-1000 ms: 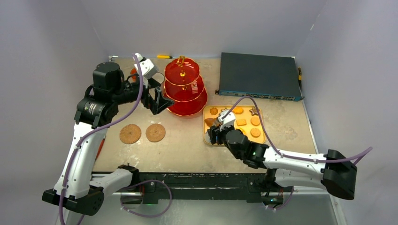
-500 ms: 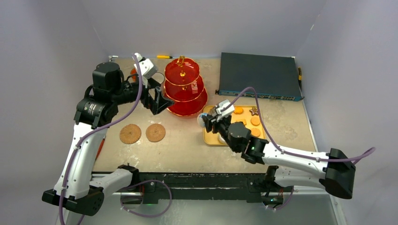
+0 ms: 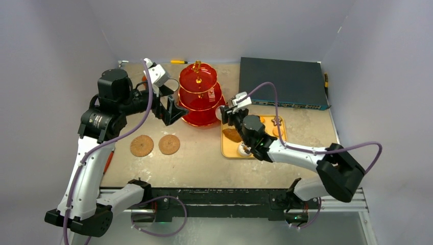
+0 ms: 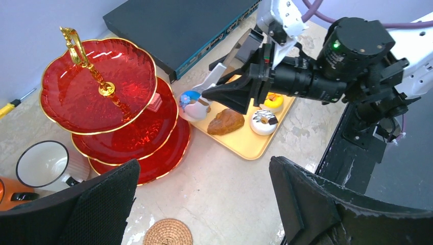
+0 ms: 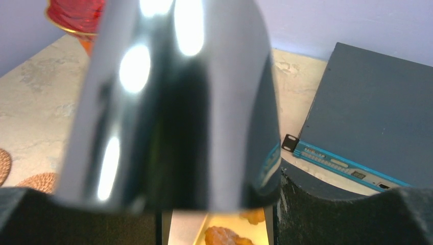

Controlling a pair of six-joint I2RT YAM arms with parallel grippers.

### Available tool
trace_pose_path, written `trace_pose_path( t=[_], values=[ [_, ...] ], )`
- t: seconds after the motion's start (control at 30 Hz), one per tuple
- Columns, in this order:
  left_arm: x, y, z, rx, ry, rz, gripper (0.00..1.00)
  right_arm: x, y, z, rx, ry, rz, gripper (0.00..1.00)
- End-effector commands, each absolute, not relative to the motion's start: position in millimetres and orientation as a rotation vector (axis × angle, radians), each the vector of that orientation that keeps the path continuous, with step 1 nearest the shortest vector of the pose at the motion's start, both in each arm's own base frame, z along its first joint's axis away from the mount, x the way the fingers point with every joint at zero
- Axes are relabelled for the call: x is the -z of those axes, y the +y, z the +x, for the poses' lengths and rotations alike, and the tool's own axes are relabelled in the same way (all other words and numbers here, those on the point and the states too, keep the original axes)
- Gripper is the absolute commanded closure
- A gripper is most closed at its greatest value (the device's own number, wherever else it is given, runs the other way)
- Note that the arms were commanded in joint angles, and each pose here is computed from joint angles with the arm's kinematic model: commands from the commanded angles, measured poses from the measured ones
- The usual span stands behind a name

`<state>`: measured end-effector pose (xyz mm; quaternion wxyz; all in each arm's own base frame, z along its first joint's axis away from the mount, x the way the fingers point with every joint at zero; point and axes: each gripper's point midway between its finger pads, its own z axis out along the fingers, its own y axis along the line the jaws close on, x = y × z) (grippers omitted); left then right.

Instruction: Serve the afternoon tea

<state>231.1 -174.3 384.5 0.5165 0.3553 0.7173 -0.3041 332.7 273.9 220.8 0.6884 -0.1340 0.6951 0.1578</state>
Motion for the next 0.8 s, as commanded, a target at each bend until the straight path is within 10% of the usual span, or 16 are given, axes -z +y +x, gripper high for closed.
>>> trace_pose_path(
  t=[0.0, 0.63, 0.77],
  values=[
    [-401.0, -172.9, 226.6, 0.706, 1.668, 0.865, 0.02, -270.2, 273.5, 356.0, -0.408, 1.384, -0.183, 0.64],
    [-395.9, -168.4, 217.6, 0.680, 1.677, 0.905, 0.02, -228.8, 301.6, 414.6, -0.378, 1.388, -0.108, 0.60],
    [-395.7, -169.1, 217.0, 0.686, 1.677, 0.910, 0.02, -215.4, 299.1, 413.5, -0.379, 1.410, -0.093, 0.46]
  ],
)
